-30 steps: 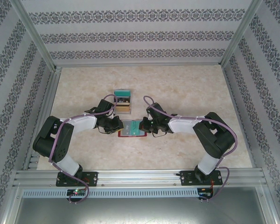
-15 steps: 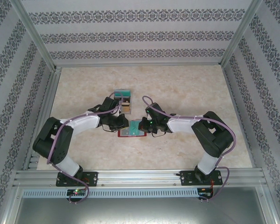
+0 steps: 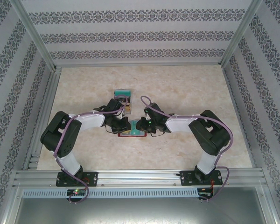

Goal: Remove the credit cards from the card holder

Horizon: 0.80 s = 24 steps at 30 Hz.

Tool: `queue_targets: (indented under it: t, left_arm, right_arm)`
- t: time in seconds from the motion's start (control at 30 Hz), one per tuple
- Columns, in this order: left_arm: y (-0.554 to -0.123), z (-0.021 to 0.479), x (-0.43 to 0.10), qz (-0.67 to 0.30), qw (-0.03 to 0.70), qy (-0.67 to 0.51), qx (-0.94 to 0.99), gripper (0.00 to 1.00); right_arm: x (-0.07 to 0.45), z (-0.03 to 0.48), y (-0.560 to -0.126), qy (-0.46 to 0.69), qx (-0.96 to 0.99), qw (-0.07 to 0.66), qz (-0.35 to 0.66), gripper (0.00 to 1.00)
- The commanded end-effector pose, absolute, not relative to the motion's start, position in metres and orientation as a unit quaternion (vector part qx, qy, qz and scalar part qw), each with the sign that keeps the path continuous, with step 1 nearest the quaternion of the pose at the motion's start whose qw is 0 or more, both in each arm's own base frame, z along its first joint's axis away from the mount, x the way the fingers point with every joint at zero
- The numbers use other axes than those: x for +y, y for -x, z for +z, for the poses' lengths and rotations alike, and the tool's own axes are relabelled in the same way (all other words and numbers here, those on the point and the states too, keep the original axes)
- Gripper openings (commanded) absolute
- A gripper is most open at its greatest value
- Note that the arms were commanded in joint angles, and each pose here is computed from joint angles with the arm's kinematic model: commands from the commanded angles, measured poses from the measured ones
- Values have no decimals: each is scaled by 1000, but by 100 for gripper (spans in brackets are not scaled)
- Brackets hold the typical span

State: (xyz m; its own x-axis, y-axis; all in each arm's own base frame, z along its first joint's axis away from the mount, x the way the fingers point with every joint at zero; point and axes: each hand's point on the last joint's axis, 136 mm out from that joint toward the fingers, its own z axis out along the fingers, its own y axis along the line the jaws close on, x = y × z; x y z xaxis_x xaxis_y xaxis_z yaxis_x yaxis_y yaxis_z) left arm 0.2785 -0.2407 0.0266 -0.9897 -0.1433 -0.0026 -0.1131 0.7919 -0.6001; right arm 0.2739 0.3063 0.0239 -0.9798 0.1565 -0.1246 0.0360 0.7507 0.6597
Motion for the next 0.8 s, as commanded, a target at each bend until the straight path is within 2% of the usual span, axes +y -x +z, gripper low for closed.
queue_targets:
  t: [0.0, 0.23, 0.57, 0.7, 0.77]
  left_arm:
    - [-269, 17, -235, -290, 5, 65, 955, 8]
    - [-271, 21, -231, -283, 13, 65, 957, 8]
    - [-280, 46, -236, -303, 34, 57, 951, 9]
    - [-292, 78, -238, -319, 67, 52, 944, 13]
    - [-299, 99, -233, -327, 93, 61, 938, 20]
  right_arm:
    - [309, 19, -272, -51, 933, 82, 347, 12]
    - [286, 26, -270, -58, 932, 97, 343, 0]
    - [256, 57, -268, -58, 925, 132, 352, 1]
    - [258, 91, -271, -27, 922, 156, 354, 1]
    - [258, 113, -276, -3, 922, 174, 346, 1]
